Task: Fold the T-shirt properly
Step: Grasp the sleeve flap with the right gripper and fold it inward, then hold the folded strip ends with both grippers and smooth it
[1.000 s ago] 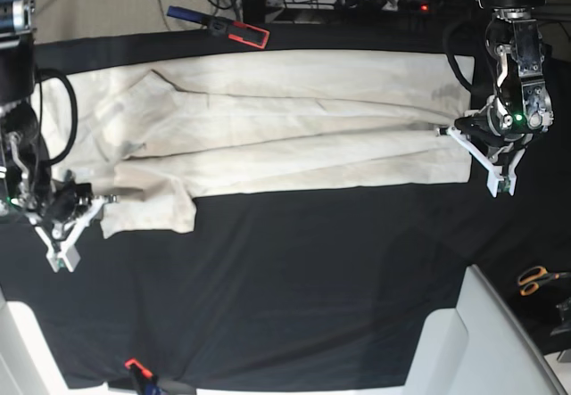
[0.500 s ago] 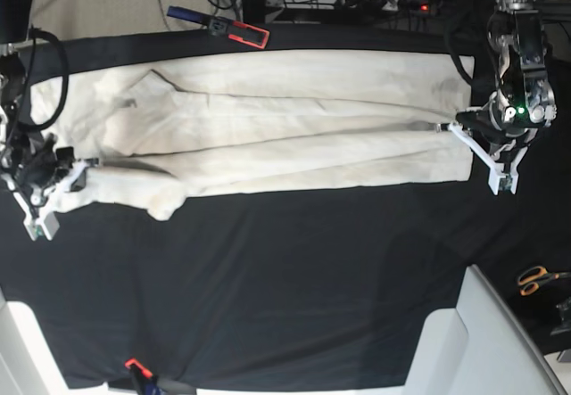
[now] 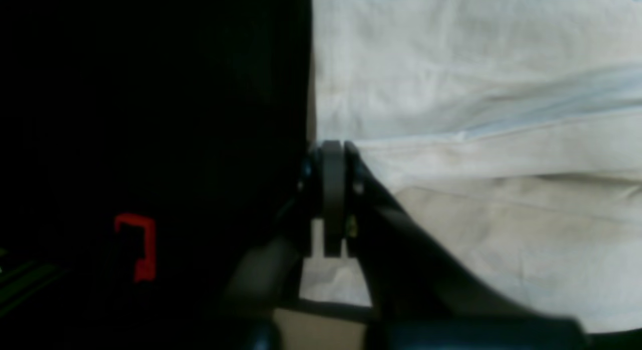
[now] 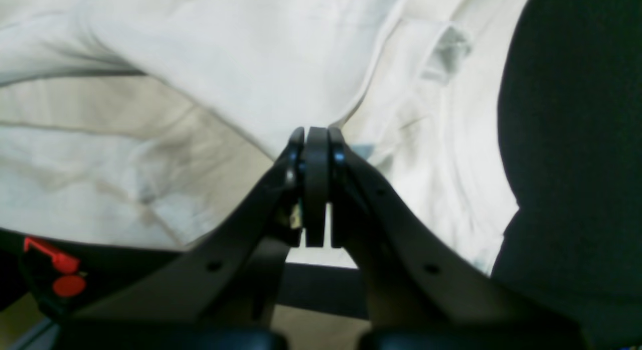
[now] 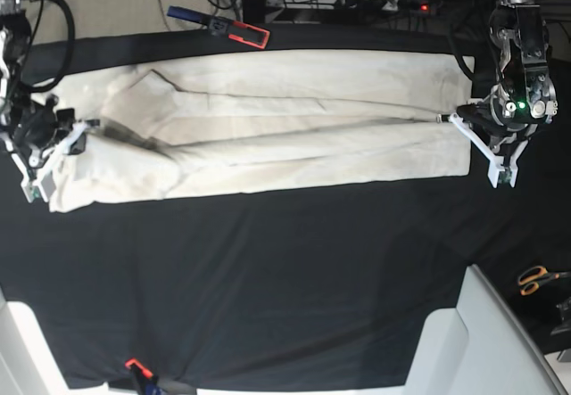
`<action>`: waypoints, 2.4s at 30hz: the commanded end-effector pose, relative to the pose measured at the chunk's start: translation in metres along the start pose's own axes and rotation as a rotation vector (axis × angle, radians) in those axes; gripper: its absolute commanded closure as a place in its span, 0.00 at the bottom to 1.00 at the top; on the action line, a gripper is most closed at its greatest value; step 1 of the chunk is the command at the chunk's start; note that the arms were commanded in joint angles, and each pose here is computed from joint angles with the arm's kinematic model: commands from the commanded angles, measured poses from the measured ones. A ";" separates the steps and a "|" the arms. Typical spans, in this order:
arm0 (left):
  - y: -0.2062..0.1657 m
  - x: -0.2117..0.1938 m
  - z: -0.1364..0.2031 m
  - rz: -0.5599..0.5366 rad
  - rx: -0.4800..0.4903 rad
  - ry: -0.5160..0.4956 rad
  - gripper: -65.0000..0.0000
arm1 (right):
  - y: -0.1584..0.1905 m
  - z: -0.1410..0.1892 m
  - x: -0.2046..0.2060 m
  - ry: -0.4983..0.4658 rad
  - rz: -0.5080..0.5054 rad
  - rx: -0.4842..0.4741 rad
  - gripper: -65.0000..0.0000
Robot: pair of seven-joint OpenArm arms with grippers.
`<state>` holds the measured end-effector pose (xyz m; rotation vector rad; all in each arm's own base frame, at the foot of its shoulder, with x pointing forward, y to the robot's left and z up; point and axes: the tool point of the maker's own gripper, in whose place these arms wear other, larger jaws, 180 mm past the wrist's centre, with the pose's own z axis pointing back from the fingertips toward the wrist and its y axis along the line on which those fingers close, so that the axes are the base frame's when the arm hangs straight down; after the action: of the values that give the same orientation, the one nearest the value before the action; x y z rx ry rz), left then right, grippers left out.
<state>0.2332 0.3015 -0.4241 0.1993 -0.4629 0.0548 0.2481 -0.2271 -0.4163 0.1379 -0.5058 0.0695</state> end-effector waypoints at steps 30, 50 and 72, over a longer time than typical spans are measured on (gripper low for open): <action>0.006 -0.002 0.003 -0.075 0.021 0.003 1.00 | 0.033 0.006 -0.031 0.007 -0.031 0.058 1.00; 0.000 -0.016 -0.004 -0.095 0.009 0.045 1.00 | 0.040 0.004 -0.041 0.022 -0.052 0.072 1.00; 0.030 0.014 0.008 -0.033 0.063 -0.034 0.43 | -0.002 0.017 -0.042 -0.024 -0.245 -0.054 0.51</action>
<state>0.2240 0.3207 -0.4238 0.2407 -0.4303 0.0422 0.1942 -0.2302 -0.4324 0.1508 -0.4664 -0.1913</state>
